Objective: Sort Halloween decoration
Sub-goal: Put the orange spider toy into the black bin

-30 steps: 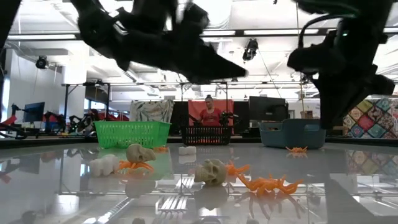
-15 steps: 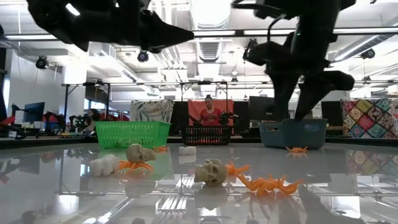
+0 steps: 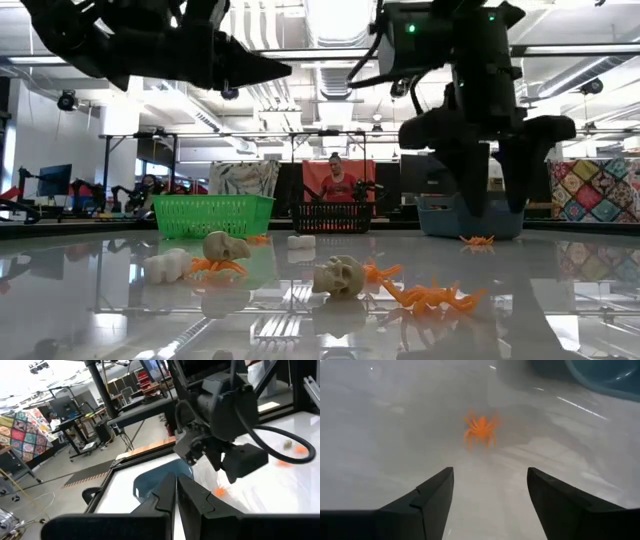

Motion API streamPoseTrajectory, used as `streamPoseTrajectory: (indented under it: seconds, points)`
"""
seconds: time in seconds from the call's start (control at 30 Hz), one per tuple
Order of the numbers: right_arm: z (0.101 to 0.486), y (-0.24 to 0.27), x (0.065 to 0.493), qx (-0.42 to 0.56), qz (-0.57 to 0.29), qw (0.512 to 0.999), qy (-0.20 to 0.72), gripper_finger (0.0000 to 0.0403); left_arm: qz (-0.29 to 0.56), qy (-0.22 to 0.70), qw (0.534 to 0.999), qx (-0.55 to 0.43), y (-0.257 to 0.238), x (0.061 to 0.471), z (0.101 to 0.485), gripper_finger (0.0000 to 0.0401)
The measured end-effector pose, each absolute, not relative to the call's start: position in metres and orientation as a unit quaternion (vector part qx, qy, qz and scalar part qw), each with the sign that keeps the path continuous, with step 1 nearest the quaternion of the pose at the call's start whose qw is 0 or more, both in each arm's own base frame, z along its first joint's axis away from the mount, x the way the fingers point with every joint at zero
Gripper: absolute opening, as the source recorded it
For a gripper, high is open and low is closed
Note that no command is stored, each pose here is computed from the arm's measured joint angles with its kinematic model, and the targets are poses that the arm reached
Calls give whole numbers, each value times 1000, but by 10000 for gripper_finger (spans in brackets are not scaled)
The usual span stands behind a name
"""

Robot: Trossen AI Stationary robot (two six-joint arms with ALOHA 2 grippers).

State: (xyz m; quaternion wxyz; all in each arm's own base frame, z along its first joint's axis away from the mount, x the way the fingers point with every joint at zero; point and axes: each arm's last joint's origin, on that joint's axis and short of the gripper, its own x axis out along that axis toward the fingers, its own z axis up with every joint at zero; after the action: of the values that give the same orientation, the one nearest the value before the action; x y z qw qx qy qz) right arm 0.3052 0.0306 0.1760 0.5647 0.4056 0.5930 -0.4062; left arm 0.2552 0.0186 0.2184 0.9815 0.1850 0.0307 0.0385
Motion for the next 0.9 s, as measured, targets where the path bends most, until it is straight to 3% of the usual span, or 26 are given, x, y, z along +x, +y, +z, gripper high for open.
streamPoseTrajectory:
  seconds: [0.7, 0.9]
  points:
    - [151, 12, 306, 433, -398, 579, 565, 231, 43, 36, 978, 202, 22, 254, 216, 0]
    - [151, 12, 309, 429, -394, 597, 552, 194, 45, 36, 978, 201, 23, 254, 216, 0]
